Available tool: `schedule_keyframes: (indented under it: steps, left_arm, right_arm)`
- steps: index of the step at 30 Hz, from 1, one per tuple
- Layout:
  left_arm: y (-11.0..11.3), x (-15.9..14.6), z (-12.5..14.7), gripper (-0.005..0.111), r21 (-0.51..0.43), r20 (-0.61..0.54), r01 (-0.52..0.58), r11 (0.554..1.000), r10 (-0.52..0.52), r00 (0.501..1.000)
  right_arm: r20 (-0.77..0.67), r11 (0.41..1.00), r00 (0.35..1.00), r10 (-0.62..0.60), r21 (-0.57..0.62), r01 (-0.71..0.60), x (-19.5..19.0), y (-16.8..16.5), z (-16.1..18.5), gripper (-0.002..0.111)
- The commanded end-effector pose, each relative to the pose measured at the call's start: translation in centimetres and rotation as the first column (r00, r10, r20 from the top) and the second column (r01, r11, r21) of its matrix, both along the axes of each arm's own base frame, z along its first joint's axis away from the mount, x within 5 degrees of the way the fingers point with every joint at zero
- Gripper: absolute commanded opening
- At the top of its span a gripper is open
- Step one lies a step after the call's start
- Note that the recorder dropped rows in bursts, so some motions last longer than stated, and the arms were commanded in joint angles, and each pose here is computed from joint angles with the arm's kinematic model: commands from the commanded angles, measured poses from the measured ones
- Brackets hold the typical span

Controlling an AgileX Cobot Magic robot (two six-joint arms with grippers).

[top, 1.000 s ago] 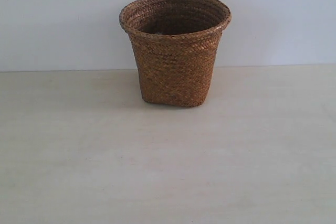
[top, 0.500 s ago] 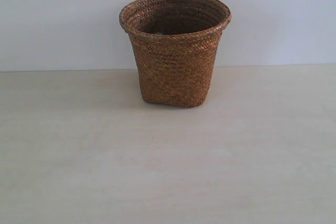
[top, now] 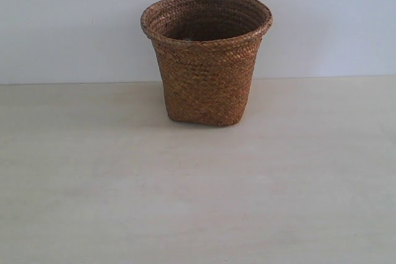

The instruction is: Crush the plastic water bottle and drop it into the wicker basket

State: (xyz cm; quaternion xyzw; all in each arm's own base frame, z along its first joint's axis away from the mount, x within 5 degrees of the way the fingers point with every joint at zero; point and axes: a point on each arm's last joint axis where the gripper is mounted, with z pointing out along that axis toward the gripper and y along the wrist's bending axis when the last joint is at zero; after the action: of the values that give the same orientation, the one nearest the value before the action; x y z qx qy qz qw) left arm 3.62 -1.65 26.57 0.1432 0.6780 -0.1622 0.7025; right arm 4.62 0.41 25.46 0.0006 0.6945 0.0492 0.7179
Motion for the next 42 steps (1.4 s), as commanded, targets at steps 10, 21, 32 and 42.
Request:
schedule_keyframes:
  steps: [10,21,32,42]
  left_arm:
    - [-0.1,0.2,-0.7,0.004,0.012,-0.001,-0.004,1.0,0.004,1.0]
    - [0.5,1.2,-3.7,0.004,0.084,-0.065,-0.192,0.978,0.198,0.978]
    - [0.9,1.8,-7.8,0.004,0.076,-0.223,-0.302,0.95,0.311,0.924]
    - [0.9,1.8,-7.8,0.004,0.073,-0.217,-0.302,0.95,0.311,0.925]
  right_arm:
    - [0.015,1.0,1.0,-0.008,0.002,0.008,0.0,0.0,0.0,0.0]
    - [0.025,1.0,1.0,-0.009,0.003,0.009,0.0,-0.1,0.1,0.0]
    - [0.021,1.0,1.0,-0.009,0.002,0.009,0.0,0.0,0.0,0.0]
    - [0.021,1.0,1.0,-0.009,0.002,0.009,0.0,0.0,0.0,0.0]
